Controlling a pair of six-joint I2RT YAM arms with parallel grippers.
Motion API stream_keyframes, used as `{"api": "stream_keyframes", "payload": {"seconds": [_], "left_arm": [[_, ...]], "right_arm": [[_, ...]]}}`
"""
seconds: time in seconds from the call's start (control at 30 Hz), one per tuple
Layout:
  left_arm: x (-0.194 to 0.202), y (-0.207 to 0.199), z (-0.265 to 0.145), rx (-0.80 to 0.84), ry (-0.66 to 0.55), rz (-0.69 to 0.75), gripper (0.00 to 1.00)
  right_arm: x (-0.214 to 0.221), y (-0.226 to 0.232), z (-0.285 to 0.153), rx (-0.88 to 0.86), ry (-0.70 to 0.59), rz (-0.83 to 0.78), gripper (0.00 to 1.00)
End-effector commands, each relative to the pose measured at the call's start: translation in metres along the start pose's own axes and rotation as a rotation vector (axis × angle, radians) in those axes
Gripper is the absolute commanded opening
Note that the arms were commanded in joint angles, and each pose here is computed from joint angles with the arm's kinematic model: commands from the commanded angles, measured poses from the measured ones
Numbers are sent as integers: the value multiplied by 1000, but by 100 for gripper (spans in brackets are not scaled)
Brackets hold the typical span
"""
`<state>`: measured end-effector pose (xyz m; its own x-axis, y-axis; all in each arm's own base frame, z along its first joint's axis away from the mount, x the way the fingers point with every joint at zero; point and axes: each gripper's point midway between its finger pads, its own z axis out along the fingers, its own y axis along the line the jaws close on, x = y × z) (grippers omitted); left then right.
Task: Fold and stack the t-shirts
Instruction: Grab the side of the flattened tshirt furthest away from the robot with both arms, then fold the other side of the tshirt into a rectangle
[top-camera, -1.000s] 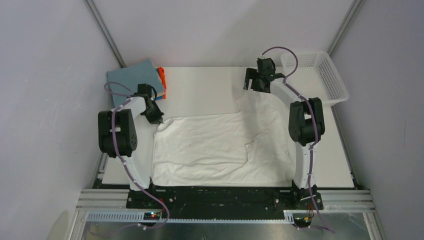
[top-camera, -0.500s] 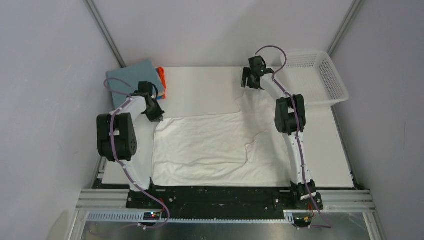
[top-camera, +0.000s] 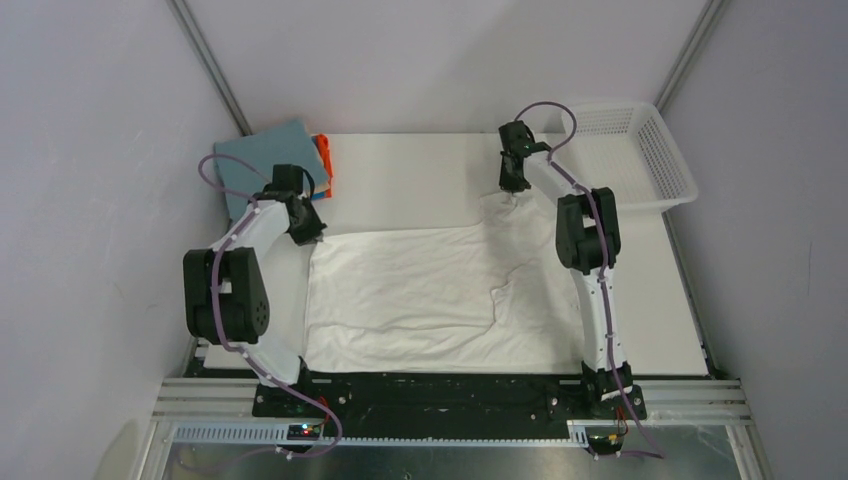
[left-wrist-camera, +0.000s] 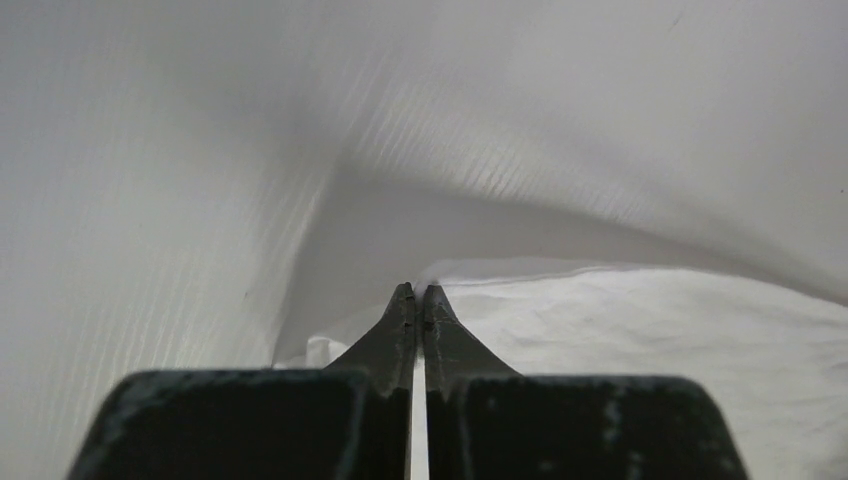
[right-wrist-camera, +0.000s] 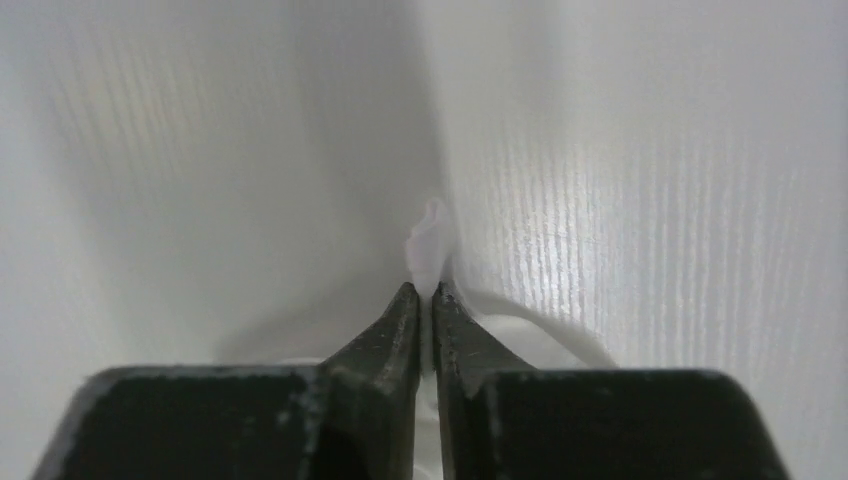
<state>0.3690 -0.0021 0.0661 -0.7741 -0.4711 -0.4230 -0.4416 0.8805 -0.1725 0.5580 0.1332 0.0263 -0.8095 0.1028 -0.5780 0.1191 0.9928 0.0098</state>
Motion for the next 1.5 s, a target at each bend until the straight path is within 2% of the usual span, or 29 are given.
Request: {"api": "stream_keyframes", "payload": {"seconds": [0.0, 0.03, 0.13, 0.17, 0.2, 0.23, 0.27, 0.5, 0.87, 1.13, 1.37, 1.47], "left_arm": [[-8, -6, -19, 21, -62, 28, 0], [-8, -6, -20, 23, -62, 30, 0], [-5, -11, -26, 37, -72, 40, 0], [-1, -13, -26, 37, -69, 41, 0], [-1, -15, -31, 42, -81, 43, 0], [4, -15, -31, 41, -75, 40, 0], [3, -15, -36, 42, -91, 33, 0], [36, -4, -52, 26, -117, -8, 0], [73, 21, -70, 39, -175, -117, 0], [84, 30, -87, 71, -228, -184, 0], [86, 51, -96, -10, -270, -251, 0], [86, 57, -97, -24, -295, -269, 0]], "right_arm": [[-24, 2, -36, -38, -60, 44, 7], [-29, 4, -40, -49, -81, 48, 1], [-52, 8, -75, -77, -173, 61, 0], [-40, 7, -75, -72, -158, 54, 0], [-53, 8, -94, -91, -216, 68, 0], [-33, 5, -92, -83, -187, 61, 0], [-42, 4, -114, -102, -238, 74, 0], [29, -16, -171, -113, -224, 111, 0], [107, -52, -267, 41, -255, 5, 0], [162, -86, -299, 29, -209, 20, 0], [202, -88, -309, -78, -151, 5, 0], [214, -72, -312, -180, -128, -21, 0]]}}
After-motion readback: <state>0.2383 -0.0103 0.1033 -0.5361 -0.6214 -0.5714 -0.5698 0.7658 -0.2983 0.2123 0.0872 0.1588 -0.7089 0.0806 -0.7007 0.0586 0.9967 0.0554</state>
